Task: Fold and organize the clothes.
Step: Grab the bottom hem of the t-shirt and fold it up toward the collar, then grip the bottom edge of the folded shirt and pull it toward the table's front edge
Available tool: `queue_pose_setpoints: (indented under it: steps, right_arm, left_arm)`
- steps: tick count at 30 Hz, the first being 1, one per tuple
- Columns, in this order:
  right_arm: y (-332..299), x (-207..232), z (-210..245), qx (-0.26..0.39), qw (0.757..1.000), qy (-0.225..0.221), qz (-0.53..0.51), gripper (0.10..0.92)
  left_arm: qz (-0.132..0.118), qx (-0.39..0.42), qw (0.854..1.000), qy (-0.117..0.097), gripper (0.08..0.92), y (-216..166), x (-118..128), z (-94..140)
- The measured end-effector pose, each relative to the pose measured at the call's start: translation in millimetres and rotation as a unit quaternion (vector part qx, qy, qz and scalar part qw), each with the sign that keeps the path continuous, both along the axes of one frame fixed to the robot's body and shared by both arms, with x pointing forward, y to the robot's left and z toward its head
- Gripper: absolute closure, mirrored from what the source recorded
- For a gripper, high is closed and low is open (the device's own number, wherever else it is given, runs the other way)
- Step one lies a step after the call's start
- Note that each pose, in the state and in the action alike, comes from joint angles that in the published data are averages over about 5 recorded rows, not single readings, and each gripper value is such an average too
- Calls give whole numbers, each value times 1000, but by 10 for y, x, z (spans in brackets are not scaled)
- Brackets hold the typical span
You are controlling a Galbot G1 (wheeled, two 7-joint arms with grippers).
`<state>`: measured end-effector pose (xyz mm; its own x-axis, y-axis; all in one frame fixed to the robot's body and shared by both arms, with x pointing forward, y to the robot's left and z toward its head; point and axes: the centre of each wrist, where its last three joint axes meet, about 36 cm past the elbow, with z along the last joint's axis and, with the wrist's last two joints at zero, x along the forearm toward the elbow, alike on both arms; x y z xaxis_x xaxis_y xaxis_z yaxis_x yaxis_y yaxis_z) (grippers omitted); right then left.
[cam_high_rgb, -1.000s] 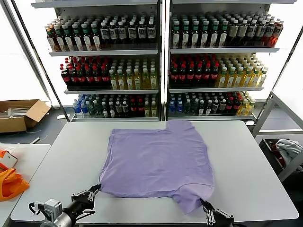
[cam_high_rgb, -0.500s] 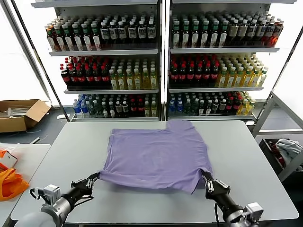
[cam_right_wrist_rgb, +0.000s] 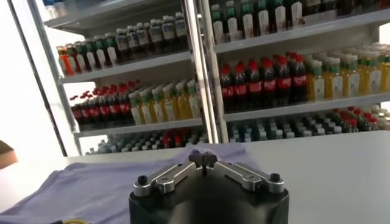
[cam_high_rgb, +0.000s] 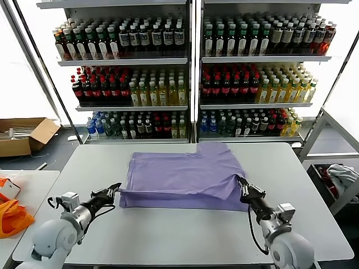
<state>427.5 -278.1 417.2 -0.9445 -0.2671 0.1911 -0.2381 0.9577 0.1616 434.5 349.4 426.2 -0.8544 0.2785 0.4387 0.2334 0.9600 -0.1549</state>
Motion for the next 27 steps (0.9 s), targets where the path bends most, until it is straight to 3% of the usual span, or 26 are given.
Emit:
queue_pose_setpoints:
  steps: [4, 11, 20, 27]
  right_arm:
    - [16, 181, 5, -6, 1000, 2, 5, 841]
    - [-46, 244, 48, -31, 999, 9, -8, 633]
    - [-203, -27, 110, -60, 997, 24, -41, 373]
    - [-201, -344, -11, -71, 993, 72, -53, 212]
  left_arm:
    - [11, -5, 1000, 6, 879, 39, 130, -72]
    - [23, -11, 1000, 9, 686, 53, 165, -123]
    - [26, -11, 1000, 6, 427, -87, -136, -118]
    - [23, -7, 1000, 16, 232, -247, -344, -187]
